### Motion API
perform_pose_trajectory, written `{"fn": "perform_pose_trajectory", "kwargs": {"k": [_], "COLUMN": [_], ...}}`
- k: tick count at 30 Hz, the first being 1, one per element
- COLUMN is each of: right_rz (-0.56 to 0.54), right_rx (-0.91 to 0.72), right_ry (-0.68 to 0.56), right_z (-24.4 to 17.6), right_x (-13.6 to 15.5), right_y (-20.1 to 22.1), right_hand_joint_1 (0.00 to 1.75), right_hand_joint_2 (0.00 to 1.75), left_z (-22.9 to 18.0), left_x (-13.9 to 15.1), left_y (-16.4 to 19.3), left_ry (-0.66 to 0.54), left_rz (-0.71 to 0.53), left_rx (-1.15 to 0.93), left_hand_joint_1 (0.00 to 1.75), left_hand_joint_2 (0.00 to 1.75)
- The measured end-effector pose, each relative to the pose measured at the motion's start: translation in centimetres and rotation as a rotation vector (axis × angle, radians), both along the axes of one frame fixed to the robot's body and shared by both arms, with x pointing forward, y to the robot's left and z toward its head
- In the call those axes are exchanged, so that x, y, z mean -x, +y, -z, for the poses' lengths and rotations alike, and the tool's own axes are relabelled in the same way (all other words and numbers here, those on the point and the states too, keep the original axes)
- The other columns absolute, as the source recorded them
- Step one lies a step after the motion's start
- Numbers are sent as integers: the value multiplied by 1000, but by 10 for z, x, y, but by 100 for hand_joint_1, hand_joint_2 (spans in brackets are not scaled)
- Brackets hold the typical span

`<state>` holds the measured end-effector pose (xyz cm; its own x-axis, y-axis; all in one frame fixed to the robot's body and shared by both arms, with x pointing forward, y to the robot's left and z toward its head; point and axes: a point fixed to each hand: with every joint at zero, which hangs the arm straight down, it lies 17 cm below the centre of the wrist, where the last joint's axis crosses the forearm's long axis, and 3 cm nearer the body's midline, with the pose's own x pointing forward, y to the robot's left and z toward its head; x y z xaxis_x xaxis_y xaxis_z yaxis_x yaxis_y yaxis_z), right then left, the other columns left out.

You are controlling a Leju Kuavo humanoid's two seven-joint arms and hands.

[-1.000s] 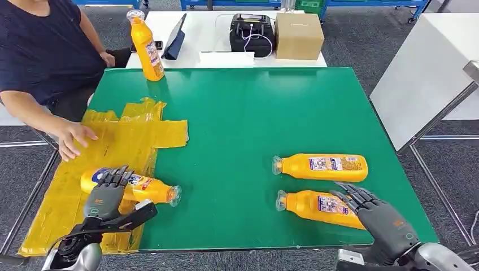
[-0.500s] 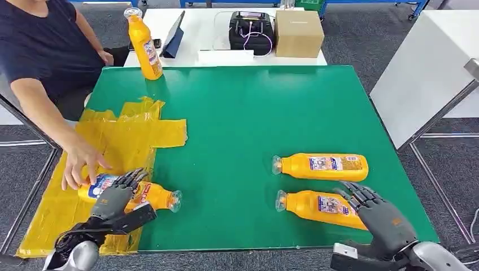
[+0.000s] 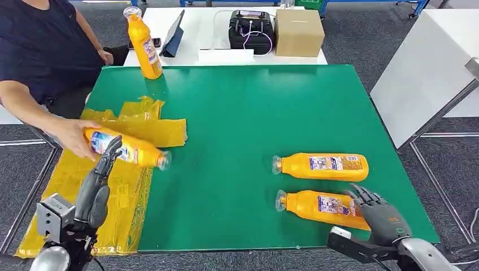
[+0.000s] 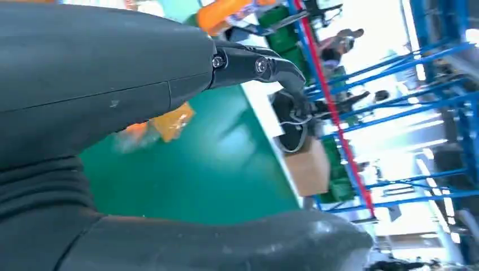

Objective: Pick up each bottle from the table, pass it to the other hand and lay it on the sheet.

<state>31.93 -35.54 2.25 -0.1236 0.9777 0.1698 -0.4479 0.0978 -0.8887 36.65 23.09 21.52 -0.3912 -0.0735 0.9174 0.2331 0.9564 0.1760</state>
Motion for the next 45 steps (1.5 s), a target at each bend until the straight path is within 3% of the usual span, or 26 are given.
{"fn": "perform_pose_trajectory", "kwargs": {"k": [12,13,14,20,30,37,40,41,45], "right_rz": [67,69,68,47,57,52,51,49,23], "right_rx": [40,49,56,36,23,-57,-175,-212,-369], "right_ry": [51,54,62,157,173,235,227,218,154], "right_z": [26,28,32,57,61,62,54,51,30], "right_x": [-12,-14,-16,-19,-28,-24,-23,-21,-19], "right_y": [-24,-26,-27,-30,-33,-27,-13,-5,38], "right_hand_joint_1": [0,145,175,175,175,175,175,175,175], "right_hand_joint_2": [175,175,175,175,175,175,175,175,175], "left_z": [-15,-15,-16,-29,-33,-34,-32,-28,-21], "left_x": [4,4,4,-2,-6,-6,-2,2,14], "left_y": [0,-1,-1,-3,-4,-4,-2,-2,1], "left_ry": [-38,-38,-39,-69,-79,-67,-18,2,44], "left_rz": [11,13,16,27,29,43,81,90,107], "left_rx": [16,16,17,33,35,82,194,227,321], "left_hand_joint_1": [0,0,0,0,0,0,0,0,0], "left_hand_joint_2": [0,0,0,0,0,0,0,175,175]}}
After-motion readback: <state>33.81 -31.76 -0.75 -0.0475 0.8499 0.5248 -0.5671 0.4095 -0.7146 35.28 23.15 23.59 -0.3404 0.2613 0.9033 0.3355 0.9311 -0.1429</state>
